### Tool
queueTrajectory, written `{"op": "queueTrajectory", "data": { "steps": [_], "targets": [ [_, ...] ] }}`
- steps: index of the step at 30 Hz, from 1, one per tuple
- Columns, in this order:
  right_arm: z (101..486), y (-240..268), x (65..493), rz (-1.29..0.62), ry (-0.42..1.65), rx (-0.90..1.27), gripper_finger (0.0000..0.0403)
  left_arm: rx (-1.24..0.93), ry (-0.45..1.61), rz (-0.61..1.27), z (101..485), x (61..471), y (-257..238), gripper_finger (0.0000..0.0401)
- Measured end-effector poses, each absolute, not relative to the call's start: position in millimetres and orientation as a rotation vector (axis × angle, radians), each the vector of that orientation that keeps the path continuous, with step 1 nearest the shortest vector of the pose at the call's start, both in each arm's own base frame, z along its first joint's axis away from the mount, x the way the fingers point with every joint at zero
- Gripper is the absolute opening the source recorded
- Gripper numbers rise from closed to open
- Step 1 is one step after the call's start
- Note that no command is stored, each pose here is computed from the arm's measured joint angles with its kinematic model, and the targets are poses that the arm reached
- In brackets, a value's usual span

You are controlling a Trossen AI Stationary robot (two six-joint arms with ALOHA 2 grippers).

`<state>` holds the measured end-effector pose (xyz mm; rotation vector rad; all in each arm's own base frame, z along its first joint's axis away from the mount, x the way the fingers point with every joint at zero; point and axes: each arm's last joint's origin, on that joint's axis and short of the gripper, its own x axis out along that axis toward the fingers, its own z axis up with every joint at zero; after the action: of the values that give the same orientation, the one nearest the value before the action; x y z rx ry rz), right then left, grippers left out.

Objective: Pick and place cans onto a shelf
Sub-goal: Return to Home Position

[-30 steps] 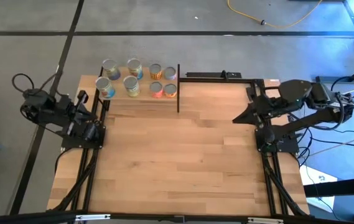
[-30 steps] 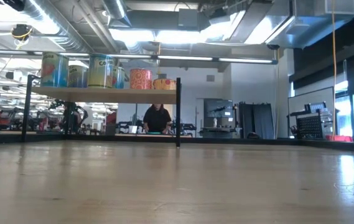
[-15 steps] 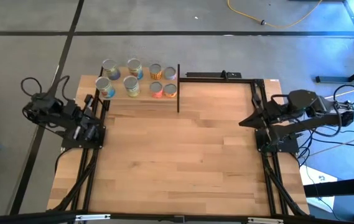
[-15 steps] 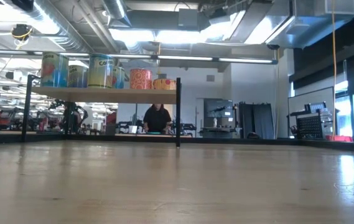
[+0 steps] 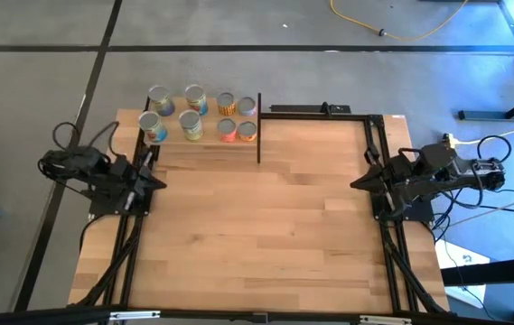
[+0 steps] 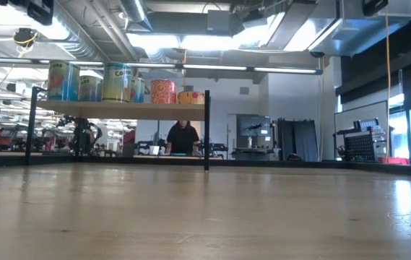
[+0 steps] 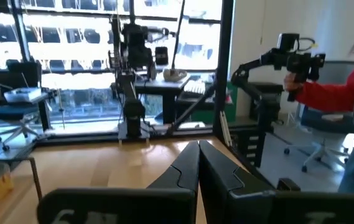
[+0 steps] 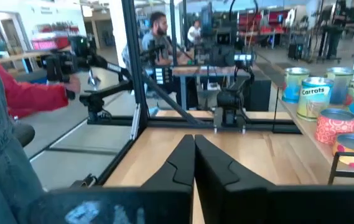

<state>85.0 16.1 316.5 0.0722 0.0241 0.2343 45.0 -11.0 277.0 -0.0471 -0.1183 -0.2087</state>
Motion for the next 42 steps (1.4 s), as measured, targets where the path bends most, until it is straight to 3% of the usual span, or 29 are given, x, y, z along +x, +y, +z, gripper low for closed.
{"op": "queueTrajectory", "data": {
  "steps": [12, 28, 42],
  "targets": [
    [272, 16, 83, 0.263, -0.072, 0.077, 0.0004, -0.092, -0.101, -0.211, 239, 69, -18, 0.0000],
    [229, 19, 97, 0.263, -0.048, 0.103, 0.0007, -0.093, -0.044, -0.231, 188, 89, -25, 0.0000],
    [186, 20, 106, 0.263, -0.051, 0.101, 0.0007, 0.002, -0.021, -0.287, 168, 93, -28, 0.0000]
  ]
}}
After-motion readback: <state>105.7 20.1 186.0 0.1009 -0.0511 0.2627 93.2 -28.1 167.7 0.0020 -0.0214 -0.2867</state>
